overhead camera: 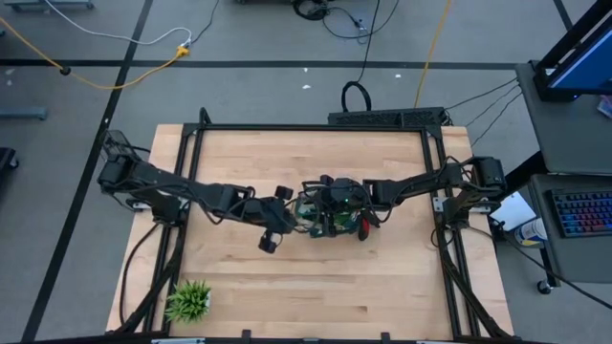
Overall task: Pick & Place Garden tools in Gardening bag
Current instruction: Put the green sprayer into the green gardening bag
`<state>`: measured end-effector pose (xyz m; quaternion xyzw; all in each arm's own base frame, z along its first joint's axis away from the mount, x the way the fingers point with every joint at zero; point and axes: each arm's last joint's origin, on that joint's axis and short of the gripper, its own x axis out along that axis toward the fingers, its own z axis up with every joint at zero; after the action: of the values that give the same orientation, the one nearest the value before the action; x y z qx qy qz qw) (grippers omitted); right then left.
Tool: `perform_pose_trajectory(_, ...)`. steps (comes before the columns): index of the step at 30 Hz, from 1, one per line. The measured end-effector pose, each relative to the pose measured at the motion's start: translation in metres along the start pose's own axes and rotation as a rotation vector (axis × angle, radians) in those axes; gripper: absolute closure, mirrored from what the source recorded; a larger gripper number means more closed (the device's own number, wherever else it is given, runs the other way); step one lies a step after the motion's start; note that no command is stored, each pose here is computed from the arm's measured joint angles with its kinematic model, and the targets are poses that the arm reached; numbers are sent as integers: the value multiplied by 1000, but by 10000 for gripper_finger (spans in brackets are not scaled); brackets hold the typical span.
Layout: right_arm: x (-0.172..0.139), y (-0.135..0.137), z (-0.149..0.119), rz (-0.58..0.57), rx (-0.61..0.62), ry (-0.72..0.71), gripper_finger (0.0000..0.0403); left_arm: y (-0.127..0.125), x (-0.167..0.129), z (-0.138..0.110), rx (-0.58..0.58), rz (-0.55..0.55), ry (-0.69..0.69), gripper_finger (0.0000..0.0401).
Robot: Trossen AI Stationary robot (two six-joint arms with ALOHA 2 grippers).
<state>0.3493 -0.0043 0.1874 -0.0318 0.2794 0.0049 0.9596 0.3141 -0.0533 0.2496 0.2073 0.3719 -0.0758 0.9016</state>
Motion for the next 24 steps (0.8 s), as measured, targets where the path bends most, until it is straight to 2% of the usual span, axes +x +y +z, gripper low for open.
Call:
perform_pose_trajectory(5, 0, 0, 0, 0, -1, -4, 227, 4, 5, -3, 45, -13, 9, 380)
perform_pose_trajectory(10, 0, 0, 0, -1, -1, -5, 227, 5, 4, -1, 137, -74, -34, 380)
perform_pose_trajectory(18, 0, 0, 0, -1, -1, -5, 227, 10, 4, 2, 53, 56, -35, 380)
perform_pose_trajectory(21, 0, 0, 0, -1, -1, -6, 227, 9, 4, 3, 45, 51, -44, 380)
perform_pose_trajectory(24, 0, 0, 0, -1, 2, -6, 228, 8, 4, 3, 102, 22, -45, 380)
